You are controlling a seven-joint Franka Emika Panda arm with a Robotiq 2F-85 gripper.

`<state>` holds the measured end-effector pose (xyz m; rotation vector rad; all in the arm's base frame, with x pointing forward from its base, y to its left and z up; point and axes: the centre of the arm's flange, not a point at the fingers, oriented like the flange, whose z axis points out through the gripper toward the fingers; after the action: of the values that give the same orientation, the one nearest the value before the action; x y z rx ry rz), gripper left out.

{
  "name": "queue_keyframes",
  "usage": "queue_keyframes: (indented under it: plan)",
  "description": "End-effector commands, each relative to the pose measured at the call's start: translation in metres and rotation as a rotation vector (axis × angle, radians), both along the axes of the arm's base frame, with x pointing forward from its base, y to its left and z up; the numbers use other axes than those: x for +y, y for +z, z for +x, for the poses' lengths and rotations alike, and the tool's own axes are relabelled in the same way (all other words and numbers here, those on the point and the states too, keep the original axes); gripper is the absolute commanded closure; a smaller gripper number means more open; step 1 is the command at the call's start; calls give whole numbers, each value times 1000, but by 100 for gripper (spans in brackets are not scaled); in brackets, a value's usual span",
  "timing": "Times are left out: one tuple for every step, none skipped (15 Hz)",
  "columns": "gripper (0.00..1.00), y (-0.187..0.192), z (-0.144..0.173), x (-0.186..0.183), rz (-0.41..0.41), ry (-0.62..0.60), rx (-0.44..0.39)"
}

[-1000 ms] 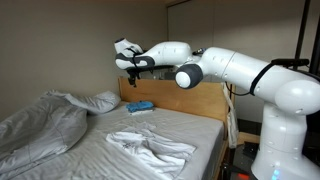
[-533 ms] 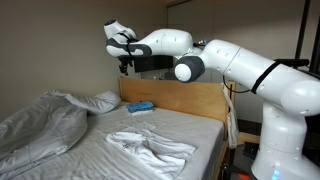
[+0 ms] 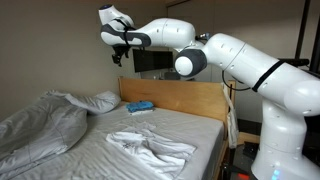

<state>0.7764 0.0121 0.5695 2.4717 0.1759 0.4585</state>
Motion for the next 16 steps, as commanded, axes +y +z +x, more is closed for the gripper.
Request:
queue_keyframes:
  plan:
    - [0, -1, -76, 10, -22, -44, -131]
    - [0, 8, -78, 15, -36, -39, -157]
    - [0, 16, -79, 22, -49, -35, -179]
    - [0, 24, -80, 28, -64, -35, -188]
    - [0, 32, -83, 34, -70, -53, -182]
    - [0, 38, -86, 40, -78, -71, -172]
    - [0, 46, -90, 46, -83, -91, -147]
    - [0, 52, -96, 51, -89, -103, -132]
    - [0, 64, -27, 50, -69, -64, -138]
    - [0, 69, -33, 56, -73, -73, -128]
    - [0, 74, -37, 59, -74, -77, -126]
    - [0, 76, -39, 61, -75, -79, -125]
    - [0, 77, -39, 61, -76, -80, -124]
    - [0, 74, -18, 63, -54, -108, -59]
    - [0, 63, -8, 63, -62, -142, -4]
    - [0, 41, 1, 60, -88, -172, 64]
